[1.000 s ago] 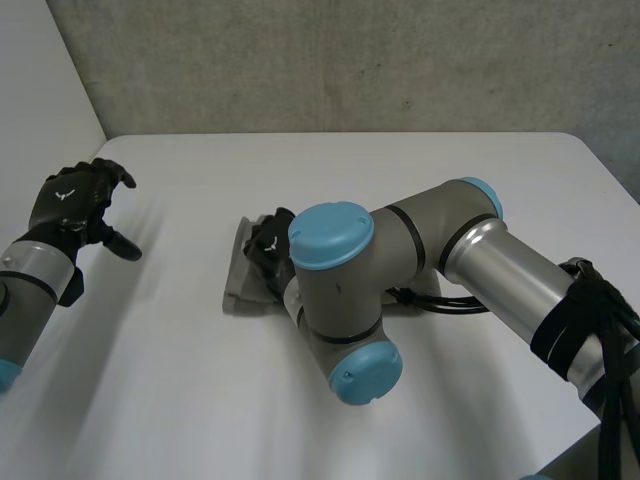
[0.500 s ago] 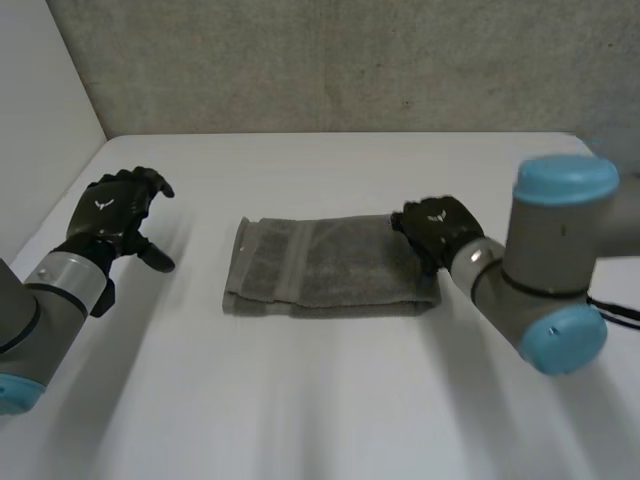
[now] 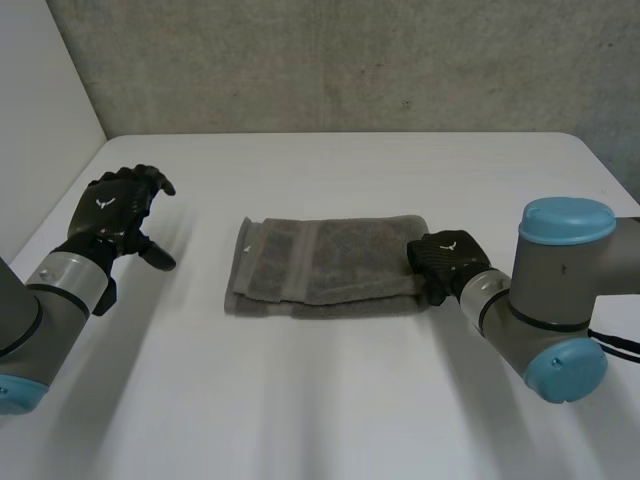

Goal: Fold the towel.

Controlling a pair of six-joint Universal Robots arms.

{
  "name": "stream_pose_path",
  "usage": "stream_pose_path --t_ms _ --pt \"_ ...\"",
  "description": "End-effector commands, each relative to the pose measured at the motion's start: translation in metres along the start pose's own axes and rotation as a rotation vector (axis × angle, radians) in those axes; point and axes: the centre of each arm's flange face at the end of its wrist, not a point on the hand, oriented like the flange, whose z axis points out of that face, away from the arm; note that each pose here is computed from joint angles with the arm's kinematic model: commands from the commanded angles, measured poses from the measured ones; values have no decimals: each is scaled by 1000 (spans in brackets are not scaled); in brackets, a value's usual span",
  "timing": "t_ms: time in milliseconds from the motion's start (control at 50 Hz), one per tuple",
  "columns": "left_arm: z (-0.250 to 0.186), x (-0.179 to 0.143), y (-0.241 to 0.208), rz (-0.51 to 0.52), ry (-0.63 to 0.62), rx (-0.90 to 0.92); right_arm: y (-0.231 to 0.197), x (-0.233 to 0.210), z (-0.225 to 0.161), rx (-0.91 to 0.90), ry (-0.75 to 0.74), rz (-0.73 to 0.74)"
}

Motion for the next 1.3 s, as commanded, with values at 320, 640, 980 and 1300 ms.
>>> stream_pose_path --t_ms 320,640,980,1300 --pt "5 16 -55 -11 44 163 -105 -77 -27 266 -149 -227" --pt "15 39 -56 -130 119 172 -71 -173 -20 150 -356 -252" --pt "27 97 2 -198 252 -26 -84 -74 -6 101 -139 100" --pt "15 105 62 -196 249 -242 -28 -83 34 -22 -139 165"
